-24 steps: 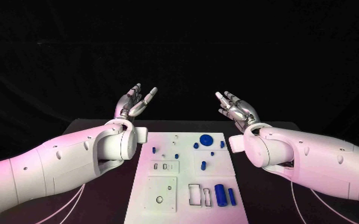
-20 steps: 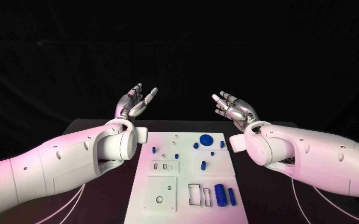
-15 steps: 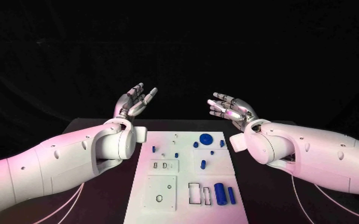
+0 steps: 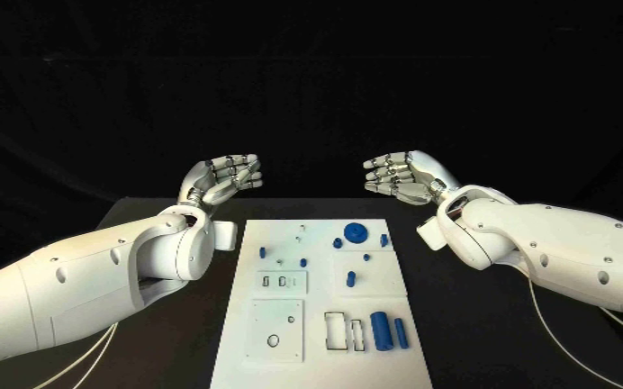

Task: Assemble the parts on the task board

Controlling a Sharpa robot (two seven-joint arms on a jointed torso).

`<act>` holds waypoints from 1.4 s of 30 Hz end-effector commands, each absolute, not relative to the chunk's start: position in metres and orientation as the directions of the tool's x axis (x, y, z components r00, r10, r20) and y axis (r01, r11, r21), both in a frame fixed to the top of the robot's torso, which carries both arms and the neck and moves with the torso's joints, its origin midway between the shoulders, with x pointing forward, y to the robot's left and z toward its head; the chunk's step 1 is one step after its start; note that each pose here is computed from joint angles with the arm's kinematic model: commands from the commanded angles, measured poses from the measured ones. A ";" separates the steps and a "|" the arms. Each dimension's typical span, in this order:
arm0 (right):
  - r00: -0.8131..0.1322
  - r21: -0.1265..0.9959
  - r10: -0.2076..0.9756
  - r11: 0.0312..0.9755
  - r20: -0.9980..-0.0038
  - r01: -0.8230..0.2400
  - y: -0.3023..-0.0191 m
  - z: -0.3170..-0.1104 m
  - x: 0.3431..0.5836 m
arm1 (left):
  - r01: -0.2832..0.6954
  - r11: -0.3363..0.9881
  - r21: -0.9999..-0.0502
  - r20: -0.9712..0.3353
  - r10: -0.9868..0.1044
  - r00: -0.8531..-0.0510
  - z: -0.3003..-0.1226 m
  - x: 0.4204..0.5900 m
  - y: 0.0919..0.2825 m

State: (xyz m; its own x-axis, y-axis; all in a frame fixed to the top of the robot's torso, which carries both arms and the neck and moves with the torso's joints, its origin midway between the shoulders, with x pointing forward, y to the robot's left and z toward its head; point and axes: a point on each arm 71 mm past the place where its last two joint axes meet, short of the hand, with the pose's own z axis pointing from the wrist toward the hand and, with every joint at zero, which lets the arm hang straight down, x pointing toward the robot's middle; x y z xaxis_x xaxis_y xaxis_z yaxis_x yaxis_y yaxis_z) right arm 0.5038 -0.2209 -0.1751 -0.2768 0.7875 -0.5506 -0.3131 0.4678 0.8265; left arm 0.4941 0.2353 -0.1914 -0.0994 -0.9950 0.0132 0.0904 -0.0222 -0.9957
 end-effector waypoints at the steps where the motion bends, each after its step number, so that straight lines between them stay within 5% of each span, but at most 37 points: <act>1: -0.301 0.705 0.641 0.596 -0.706 -0.383 -0.215 -0.174 0.502 | 0.075 -0.042 -0.996 0.028 -0.984 -0.176 -0.188 0.489 0.227; 17: -0.232 0.285 0.187 0.803 -0.954 -0.523 -0.186 -0.170 0.501 | 0.076 -0.073 -0.994 0.045 -0.948 -0.316 -0.166 0.463 0.217; 42: -0.169 0.083 -0.015 0.827 -0.986 -0.556 -0.161 -0.182 0.505 | 0.076 -0.103 -0.992 0.069 -0.929 -0.363 -0.156 0.451 0.210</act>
